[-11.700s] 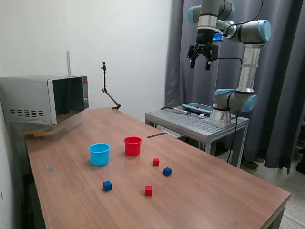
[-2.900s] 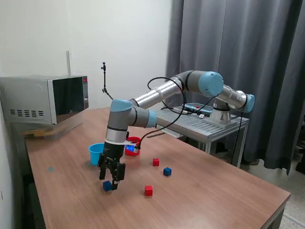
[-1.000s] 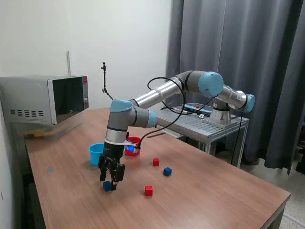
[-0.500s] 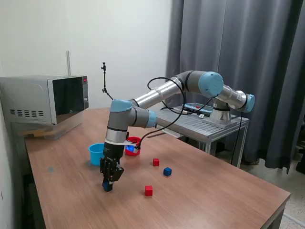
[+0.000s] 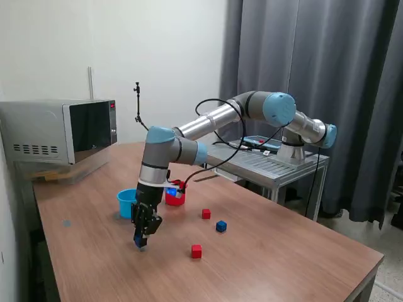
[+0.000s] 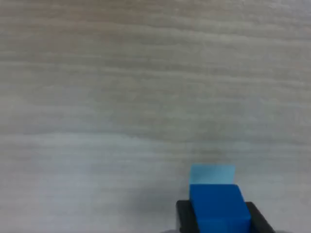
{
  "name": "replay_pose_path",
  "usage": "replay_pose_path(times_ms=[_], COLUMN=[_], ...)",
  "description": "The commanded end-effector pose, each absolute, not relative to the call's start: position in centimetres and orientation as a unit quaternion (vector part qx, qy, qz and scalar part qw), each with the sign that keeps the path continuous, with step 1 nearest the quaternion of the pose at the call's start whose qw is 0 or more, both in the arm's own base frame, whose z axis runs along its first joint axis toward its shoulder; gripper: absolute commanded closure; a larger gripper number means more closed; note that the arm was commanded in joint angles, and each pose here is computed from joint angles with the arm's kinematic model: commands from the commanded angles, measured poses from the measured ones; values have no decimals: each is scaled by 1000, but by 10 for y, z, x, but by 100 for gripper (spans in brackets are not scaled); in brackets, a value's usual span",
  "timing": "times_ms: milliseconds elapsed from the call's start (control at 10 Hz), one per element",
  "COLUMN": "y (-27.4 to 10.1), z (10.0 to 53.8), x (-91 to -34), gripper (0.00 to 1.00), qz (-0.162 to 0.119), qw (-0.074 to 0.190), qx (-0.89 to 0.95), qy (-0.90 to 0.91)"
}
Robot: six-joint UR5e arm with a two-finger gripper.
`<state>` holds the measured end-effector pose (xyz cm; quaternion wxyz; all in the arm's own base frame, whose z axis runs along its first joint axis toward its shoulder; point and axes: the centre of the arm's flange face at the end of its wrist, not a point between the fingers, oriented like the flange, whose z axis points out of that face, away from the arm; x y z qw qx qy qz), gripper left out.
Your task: Place red objects in the red bin, and blue objects in the blue bin.
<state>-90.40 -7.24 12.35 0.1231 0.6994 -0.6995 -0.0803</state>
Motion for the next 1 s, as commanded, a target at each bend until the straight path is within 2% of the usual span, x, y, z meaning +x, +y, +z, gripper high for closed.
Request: replay_pose_path(times_ms=[0,100,400,800,900], y=[-69,-69,-62,-20,-3], z=[166,182,196,216,222], x=[-896,-890,-869,-860,-860], gripper=[100,100,100,100,100], qz=[-99,-101,-105,-114,-130], qw=[121,121,96,95,81], qx=[697,696,683,663,654], qy=[-700,-700,-717,-734,-740])
